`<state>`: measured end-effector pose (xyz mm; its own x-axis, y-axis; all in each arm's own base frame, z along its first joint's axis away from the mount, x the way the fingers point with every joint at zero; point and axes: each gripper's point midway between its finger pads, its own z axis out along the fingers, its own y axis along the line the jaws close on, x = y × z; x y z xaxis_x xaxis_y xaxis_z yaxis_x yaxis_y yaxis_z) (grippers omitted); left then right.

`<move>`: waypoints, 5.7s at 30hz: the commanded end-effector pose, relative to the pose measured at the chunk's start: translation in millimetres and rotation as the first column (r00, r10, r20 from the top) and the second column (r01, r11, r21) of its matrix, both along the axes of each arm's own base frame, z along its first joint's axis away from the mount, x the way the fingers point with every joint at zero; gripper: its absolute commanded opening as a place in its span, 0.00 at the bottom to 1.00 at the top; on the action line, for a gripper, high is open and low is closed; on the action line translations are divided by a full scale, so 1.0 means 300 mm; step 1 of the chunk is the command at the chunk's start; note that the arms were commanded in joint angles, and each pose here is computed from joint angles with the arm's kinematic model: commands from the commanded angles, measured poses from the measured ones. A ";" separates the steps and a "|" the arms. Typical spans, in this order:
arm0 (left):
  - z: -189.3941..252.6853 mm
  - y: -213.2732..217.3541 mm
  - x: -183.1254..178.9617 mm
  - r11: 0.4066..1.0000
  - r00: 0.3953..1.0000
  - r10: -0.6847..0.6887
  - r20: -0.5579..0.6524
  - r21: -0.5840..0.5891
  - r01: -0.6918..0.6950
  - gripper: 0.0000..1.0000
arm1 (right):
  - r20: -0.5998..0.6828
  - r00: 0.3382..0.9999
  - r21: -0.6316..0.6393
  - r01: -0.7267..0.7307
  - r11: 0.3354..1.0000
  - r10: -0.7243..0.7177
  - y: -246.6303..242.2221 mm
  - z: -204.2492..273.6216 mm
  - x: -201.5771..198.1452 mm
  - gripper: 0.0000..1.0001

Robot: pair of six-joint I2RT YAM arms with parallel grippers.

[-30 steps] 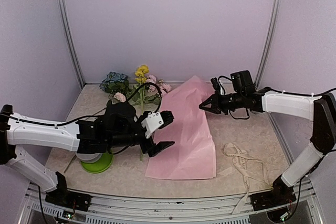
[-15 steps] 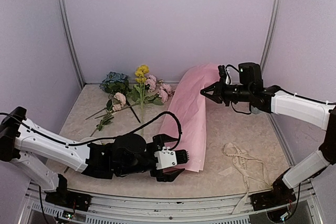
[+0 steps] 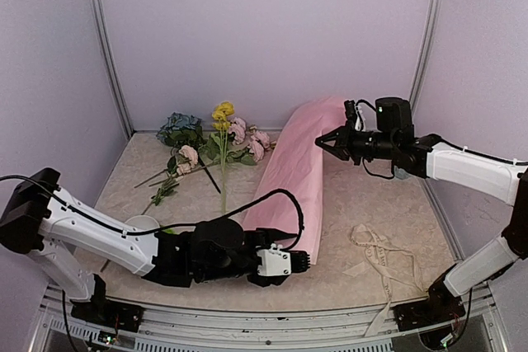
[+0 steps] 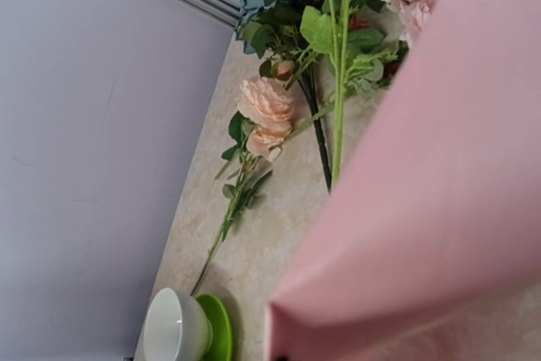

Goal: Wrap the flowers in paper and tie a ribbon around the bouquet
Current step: Pass from the right arm to the left, then flatten the folded wrapping paper at the center of the board, then pick up the fake flower from the corner of the board.

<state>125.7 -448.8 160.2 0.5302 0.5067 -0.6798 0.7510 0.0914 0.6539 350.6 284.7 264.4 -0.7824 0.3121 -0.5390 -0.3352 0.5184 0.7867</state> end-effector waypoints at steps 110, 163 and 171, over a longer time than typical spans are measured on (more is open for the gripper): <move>-0.124 1.017 0.637 -0.169 0.050 0.275 -0.960 -0.099 -0.981 0.00 | -0.079 0.914 -0.989 -0.020 0.150 -0.397 -0.942 -0.785 0.300 0.95; -0.074 0.693 0.998 0.260 0.120 0.511 -0.851 0.020 -0.965 0.62 | 0.001 0.991 -0.818 -0.076 0.571 0.134 -0.244 -0.525 0.086 0.93; -0.274 0.604 1.184 0.273 0.047 0.553 -0.832 0.128 -0.953 0.63 | -0.053 0.990 -0.818 -0.120 0.563 0.133 -0.240 -0.596 0.045 0.91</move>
<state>464.2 -257.5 86.7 -0.6365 -0.1425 -0.7580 0.1140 0.9546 -0.2751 372.1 209.1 95.8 -0.7543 -0.3702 -0.5422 -0.4522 0.8917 0.0203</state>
